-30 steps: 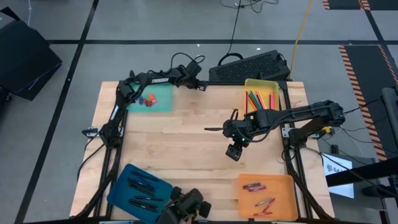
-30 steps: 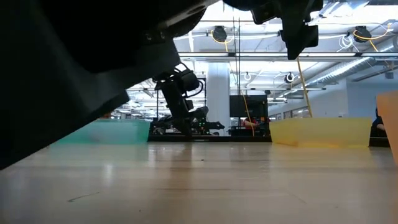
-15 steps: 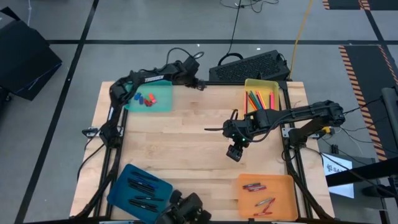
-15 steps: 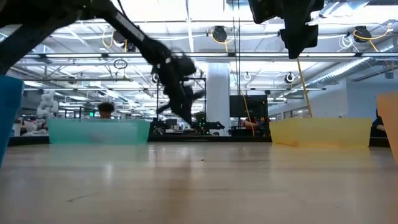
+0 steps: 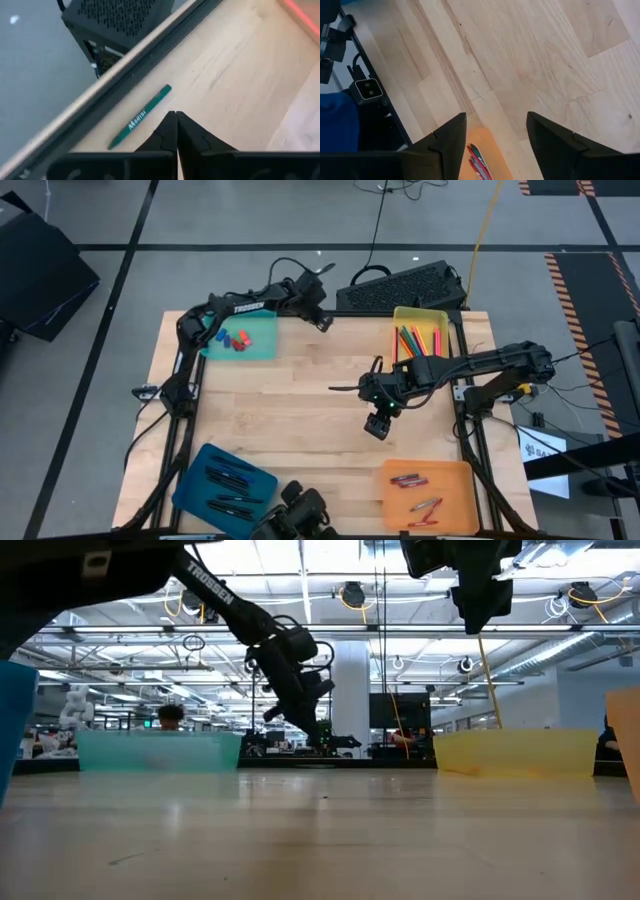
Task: Sort crayons/erasers/pens/pencils in bins
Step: Put the green crayon into the orange bin
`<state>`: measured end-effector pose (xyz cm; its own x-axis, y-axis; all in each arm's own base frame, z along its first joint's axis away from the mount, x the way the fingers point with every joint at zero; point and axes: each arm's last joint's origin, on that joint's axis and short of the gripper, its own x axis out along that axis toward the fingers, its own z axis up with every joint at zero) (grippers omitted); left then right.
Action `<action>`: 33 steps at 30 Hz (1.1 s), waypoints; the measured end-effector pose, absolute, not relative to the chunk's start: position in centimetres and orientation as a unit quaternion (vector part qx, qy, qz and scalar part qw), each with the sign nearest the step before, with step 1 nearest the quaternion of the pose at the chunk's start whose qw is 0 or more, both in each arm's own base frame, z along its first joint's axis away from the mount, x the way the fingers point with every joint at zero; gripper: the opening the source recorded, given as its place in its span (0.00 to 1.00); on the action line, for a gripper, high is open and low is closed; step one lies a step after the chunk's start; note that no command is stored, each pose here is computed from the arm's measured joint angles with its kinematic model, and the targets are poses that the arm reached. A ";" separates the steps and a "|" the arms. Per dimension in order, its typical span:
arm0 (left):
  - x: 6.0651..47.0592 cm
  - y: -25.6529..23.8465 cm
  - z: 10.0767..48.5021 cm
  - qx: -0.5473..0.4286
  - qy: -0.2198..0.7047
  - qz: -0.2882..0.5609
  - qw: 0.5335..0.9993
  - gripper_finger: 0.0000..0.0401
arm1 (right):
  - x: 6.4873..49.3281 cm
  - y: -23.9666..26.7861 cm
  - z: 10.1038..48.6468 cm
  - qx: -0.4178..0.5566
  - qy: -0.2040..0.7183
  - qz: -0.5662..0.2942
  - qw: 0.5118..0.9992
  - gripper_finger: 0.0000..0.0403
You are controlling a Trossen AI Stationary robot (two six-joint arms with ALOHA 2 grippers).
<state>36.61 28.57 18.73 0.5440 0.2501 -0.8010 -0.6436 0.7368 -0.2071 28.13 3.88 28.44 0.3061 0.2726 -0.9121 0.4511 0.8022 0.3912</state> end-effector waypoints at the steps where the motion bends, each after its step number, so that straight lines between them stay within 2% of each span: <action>1: 36.6 28.6 18.8 -0.240 0.398 0.262 0.846 0.00 | 28.1 3.9 28.4 0.309 0.586 -0.059 0.747 0.50; 4: 36.4 28.9 18.9 -0.223 0.402 0.246 0.853 0.05 | 28.1 3.9 28.4 0.309 0.586 -0.059 0.747 0.50; 12: 35.5 30.6 16.5 -0.215 0.424 0.228 0.850 0.36 | 28.2 3.9 28.5 0.310 0.585 -0.058 0.748 0.50; 16: 35.4 31.0 14.8 -0.213 0.439 0.223 0.844 0.44 | 28.2 3.9 28.5 0.310 0.584 -0.058 0.748 0.50; 23: 35.2 30.9 14.6 -0.225 0.444 0.180 0.849 0.42 | 28.2 3.9 28.5 0.309 0.585 -0.058 0.748 0.50; 28: 35.0 30.9 13.7 -0.262 0.453 0.199 0.828 0.36 | 28.2 3.9 28.5 0.307 0.585 -0.056 0.749 0.50; 33: 34.8 31.2 13.8 -0.252 0.458 0.217 0.824 0.34 | 28.2 3.9 28.4 0.307 0.585 -0.056 0.749 0.50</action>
<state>34.77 31.19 13.78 0.4852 0.1276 -0.8651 -0.5889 0.7790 -0.2153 28.18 3.90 28.45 0.3095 0.2756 -0.9101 0.4427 0.8053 0.3945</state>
